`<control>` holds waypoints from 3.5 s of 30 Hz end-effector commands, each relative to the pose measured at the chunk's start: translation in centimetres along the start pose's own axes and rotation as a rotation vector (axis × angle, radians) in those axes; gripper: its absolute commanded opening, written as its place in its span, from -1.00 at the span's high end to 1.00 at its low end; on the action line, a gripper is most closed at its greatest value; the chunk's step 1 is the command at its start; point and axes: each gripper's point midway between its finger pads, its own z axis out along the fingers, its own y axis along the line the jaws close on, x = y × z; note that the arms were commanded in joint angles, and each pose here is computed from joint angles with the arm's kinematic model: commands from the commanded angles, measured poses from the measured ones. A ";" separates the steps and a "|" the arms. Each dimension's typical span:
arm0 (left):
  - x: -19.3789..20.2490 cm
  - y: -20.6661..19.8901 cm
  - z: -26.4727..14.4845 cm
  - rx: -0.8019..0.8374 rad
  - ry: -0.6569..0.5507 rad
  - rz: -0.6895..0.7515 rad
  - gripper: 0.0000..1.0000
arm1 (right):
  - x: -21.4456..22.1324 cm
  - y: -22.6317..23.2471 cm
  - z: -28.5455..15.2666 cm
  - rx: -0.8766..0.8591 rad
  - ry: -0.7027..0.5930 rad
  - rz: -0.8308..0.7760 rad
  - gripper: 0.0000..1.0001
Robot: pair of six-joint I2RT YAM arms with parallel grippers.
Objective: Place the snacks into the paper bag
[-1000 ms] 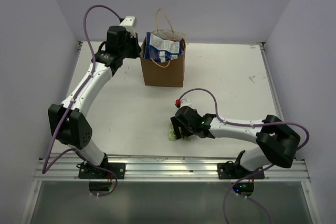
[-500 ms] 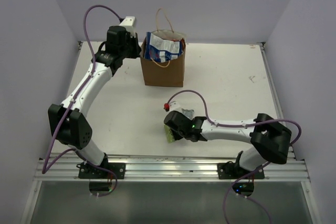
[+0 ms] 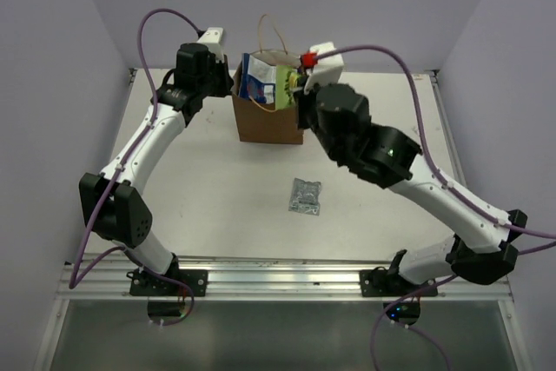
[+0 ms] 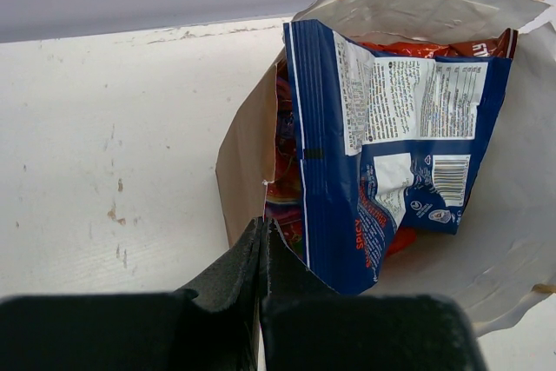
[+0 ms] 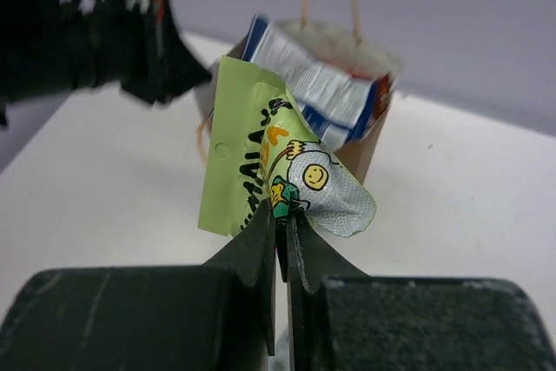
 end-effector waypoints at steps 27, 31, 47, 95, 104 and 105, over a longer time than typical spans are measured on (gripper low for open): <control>-4.0 0.0 -2.8 0.002 -0.135 0.020 1.00 | 0.8 -3.6 18.7 0.133 0.091 -0.126 -0.60; -3.8 -0.1 -2.8 0.008 -0.133 0.018 1.00 | -3.9 -4.1 14.0 0.116 -0.008 -0.091 -0.66; -3.6 -0.4 -2.8 0.024 -0.131 0.013 1.00 | 27.1 -4.8 6.9 0.165 0.480 0.041 -0.64; -3.6 0.0 -2.9 0.006 -0.135 0.022 1.00 | -6.9 -2.8 14.3 0.166 -0.099 -0.053 1.00; -3.5 -0.2 -2.8 0.017 -0.132 0.015 1.00 | 2.1 -1.5 20.3 0.166 0.060 -0.153 0.80; -3.5 -0.3 -2.8 0.019 -0.134 0.014 1.00 | 2.8 -1.8 20.5 0.172 0.073 -0.160 0.46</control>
